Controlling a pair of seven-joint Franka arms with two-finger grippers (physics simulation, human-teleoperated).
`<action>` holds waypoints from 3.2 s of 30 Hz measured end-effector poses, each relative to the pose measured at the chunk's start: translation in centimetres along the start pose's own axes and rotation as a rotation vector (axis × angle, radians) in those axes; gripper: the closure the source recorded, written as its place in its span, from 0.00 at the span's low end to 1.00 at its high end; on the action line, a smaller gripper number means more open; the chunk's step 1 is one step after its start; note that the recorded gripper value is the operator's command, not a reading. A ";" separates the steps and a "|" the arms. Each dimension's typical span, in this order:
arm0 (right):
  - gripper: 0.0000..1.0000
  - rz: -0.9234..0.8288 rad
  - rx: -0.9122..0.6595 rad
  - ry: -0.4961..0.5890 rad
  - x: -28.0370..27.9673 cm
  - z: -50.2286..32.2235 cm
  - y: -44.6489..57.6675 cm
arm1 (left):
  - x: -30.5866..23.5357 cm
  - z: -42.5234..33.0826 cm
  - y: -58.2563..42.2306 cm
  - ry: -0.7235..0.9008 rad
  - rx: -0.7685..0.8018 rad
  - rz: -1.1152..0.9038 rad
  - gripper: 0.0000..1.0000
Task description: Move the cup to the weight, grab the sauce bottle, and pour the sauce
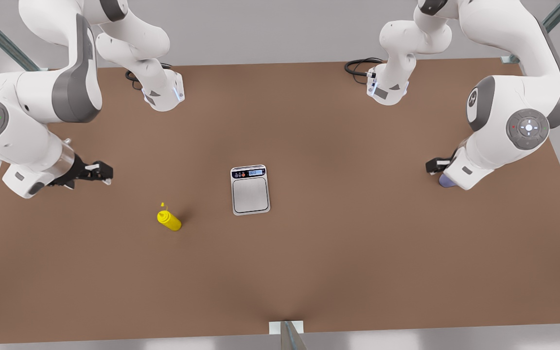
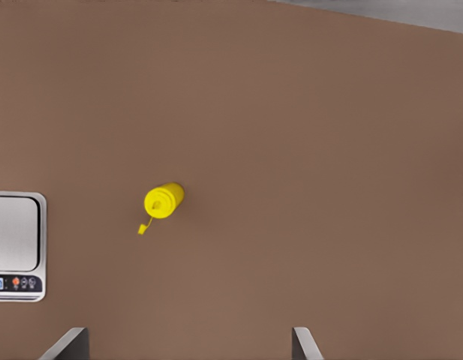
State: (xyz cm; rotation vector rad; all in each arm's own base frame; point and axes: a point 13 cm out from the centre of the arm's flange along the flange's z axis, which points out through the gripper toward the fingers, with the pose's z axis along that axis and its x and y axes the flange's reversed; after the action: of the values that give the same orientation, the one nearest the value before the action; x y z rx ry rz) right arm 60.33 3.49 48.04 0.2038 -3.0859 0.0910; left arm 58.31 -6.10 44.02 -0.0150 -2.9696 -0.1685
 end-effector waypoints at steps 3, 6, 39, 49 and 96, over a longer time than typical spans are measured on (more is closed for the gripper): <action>0.00 -0.010 -0.015 0.012 -0.2 1.5 0.1 | 0.1 1.2 1.3 0.016 -0.002 -0.032 0.00; 0.00 -0.008 -0.186 0.136 -0.3 9.3 0.8 | 2.3 10.6 16.1 0.147 0.034 -0.242 0.00; 0.00 -1.198 -1.121 -0.955 -3.5 35.7 1.5 | 6.6 38.8 23.8 0.103 0.189 0.058 0.79; 0.00 -1.362 -1.034 -1.162 -4.5 37.1 3.8 | -0.1 28.2 19.1 -0.037 0.114 0.224 0.79; 0.46 -1.735 -0.894 -1.344 -5.4 35.1 9.4 | -4.9 -5.4 -28.8 -0.141 0.322 -0.450 0.00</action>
State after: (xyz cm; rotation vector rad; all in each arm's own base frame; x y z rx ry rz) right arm 62.89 11.36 12.26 3.3133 -1.6537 -1.8171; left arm 63.44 -35.30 45.26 0.7086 -3.0505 0.2698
